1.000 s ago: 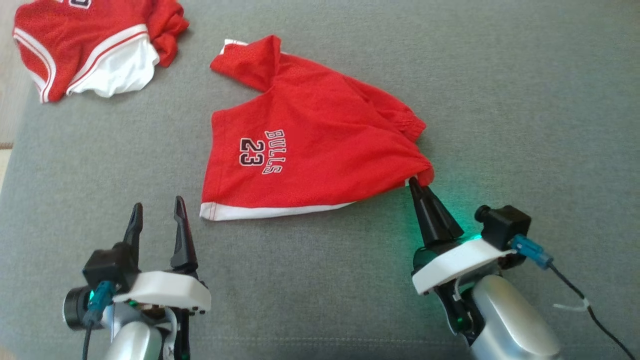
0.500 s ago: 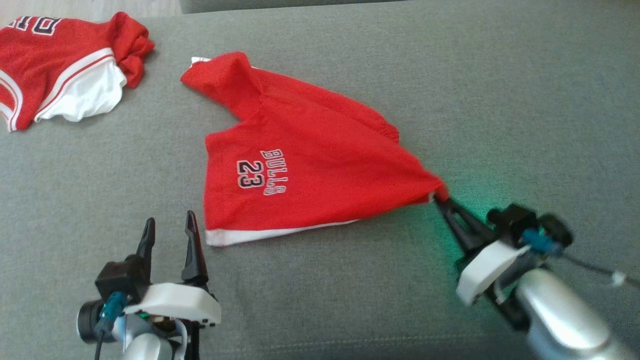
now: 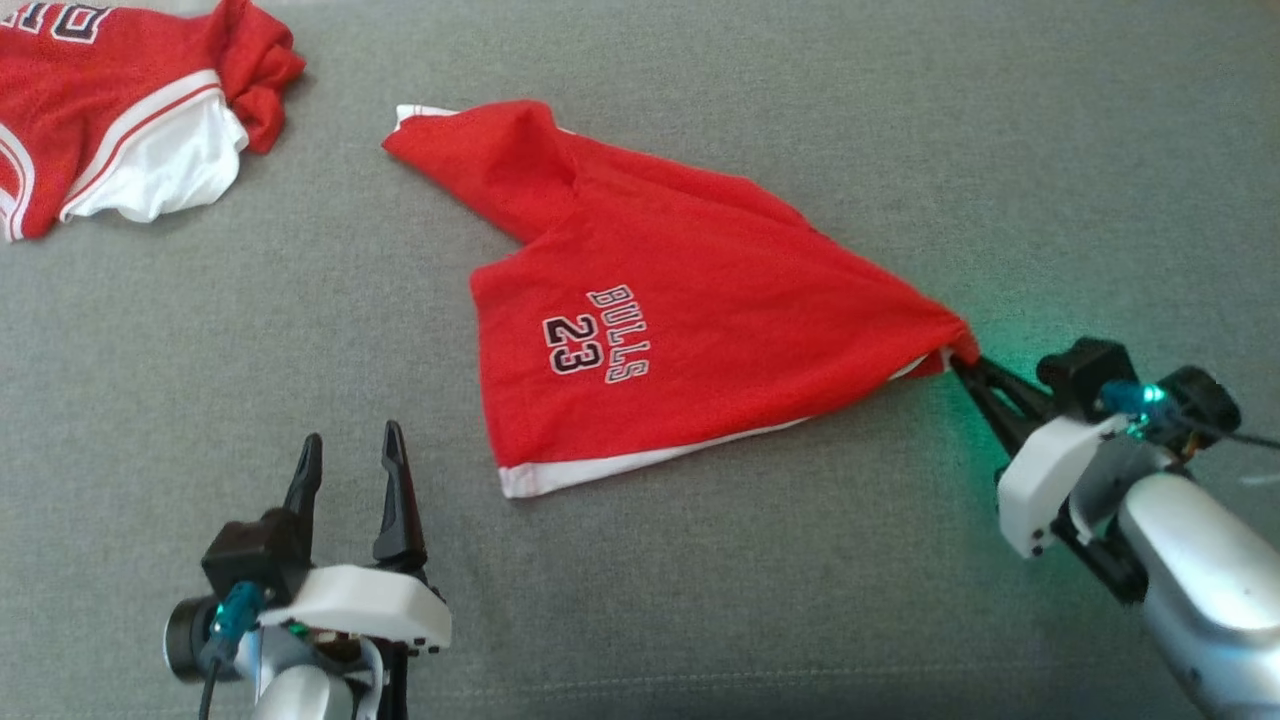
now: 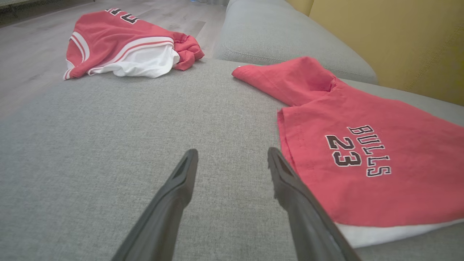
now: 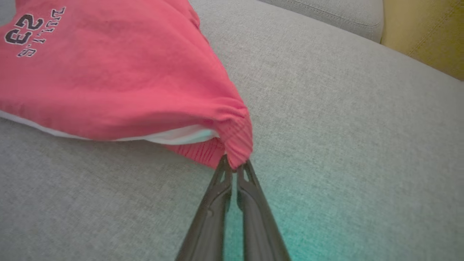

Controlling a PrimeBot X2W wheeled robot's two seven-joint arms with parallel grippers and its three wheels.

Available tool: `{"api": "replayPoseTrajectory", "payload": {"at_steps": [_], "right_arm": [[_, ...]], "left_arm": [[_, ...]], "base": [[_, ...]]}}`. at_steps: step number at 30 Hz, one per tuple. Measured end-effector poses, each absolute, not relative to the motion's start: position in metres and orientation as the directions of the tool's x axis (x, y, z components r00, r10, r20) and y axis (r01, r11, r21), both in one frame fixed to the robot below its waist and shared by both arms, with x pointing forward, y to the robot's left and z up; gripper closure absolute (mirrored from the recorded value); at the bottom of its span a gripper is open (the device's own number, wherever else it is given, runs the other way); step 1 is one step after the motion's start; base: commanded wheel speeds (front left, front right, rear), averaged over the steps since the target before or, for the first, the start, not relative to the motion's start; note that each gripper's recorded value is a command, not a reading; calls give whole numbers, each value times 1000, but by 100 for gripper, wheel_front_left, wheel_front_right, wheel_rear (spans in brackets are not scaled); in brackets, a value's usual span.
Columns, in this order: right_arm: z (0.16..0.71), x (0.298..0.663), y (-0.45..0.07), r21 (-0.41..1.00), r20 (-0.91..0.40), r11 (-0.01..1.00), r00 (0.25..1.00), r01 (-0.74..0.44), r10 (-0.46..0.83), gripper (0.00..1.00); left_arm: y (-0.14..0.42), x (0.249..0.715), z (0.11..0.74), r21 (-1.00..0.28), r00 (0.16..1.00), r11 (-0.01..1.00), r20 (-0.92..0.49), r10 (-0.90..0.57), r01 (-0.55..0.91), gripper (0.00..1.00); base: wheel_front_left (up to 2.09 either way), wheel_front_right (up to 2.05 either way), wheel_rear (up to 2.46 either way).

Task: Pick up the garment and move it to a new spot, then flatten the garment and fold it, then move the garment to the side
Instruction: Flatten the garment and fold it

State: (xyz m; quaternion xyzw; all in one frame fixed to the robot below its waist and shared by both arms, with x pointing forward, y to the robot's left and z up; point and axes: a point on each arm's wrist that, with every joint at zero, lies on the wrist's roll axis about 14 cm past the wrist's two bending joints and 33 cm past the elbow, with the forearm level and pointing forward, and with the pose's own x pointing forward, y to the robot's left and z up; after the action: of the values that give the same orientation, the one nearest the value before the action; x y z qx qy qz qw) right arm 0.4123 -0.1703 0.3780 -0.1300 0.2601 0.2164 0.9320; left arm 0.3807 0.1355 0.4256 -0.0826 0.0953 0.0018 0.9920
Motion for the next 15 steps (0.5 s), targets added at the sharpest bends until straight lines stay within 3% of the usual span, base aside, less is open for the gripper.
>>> {"api": "replayPoseTrajectory", "payload": {"at_steps": [8,9,10,11,12,15], "right_arm": [[376,422,-189,-133,-553,898,783,-420,284,100],[377,422,-191,-132,-542,904,793,-407,278,92],[378,423,-194,-131,-533,909,802,-395,271,61],[380,424,-198,-132,-524,915,810,-381,262,23],[383,425,-200,-131,-510,921,821,-367,255,0],[392,428,-205,-119,-463,937,853,-328,240,0]], "left_arm": [[131,387,424,-169,982,986,-188,-30,-2,0],[129,388,425,-168,982,986,-184,-35,4,0],[127,389,426,-166,982,986,-181,-44,14,0],[125,389,426,-167,982,986,-181,-49,18,0],[123,390,426,-170,982,985,-180,-57,26,0],[117,392,427,-174,982,984,-176,-74,43,0]], "base": [[0,0,0],[0,0,0],[0,0,0],[0,0,0],[0,0,0],[0,0,0]]}}
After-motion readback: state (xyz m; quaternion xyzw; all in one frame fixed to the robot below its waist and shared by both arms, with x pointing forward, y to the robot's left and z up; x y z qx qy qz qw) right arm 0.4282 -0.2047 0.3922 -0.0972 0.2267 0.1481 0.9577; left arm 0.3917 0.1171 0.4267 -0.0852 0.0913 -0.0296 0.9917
